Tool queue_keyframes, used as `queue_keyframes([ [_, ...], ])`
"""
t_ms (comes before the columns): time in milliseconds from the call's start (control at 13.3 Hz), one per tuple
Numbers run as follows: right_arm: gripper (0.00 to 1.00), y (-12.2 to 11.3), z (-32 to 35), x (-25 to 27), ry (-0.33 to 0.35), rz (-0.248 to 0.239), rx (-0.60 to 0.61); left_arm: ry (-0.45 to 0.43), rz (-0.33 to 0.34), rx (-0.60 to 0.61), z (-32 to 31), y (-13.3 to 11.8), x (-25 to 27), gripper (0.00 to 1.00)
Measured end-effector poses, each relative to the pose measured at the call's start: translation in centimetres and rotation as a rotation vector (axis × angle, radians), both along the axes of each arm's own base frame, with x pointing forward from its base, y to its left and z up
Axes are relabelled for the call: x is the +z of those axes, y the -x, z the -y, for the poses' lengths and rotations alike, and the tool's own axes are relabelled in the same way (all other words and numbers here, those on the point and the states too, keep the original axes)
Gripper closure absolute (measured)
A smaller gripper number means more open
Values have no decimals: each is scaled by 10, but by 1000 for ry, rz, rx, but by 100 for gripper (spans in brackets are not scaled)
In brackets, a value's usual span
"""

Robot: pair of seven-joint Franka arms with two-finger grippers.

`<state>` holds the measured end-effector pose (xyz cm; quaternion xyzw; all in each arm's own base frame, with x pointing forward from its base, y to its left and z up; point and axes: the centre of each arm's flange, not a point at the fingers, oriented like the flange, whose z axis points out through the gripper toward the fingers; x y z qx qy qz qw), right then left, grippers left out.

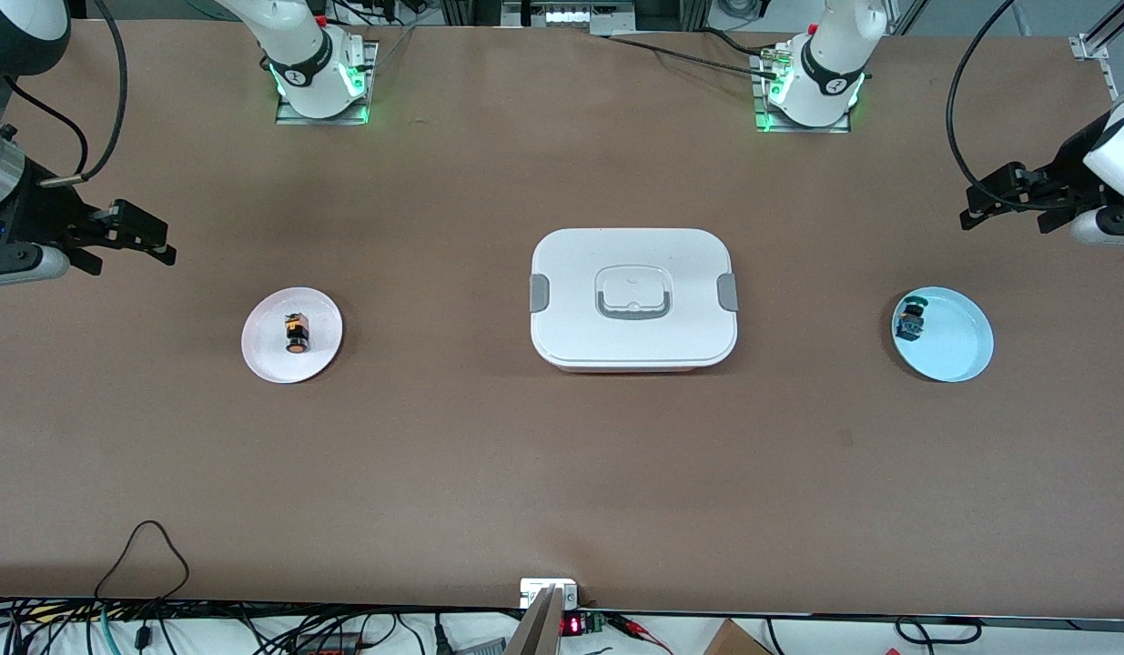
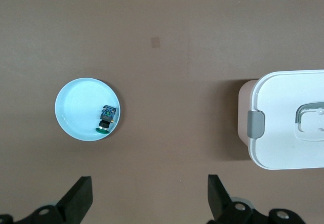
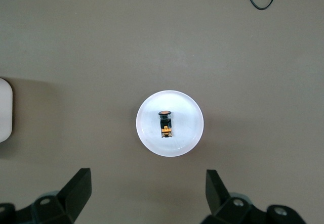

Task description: Transfer orange switch to right arm and place

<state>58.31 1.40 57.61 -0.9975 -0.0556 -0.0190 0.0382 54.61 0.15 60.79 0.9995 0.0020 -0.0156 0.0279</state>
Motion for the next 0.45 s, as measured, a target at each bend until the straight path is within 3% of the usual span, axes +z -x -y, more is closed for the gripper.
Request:
queue_keyframes([
  [452, 0, 2, -3, -2, 0, -18, 7, 0, -1, 10, -5, 0, 0, 0],
])
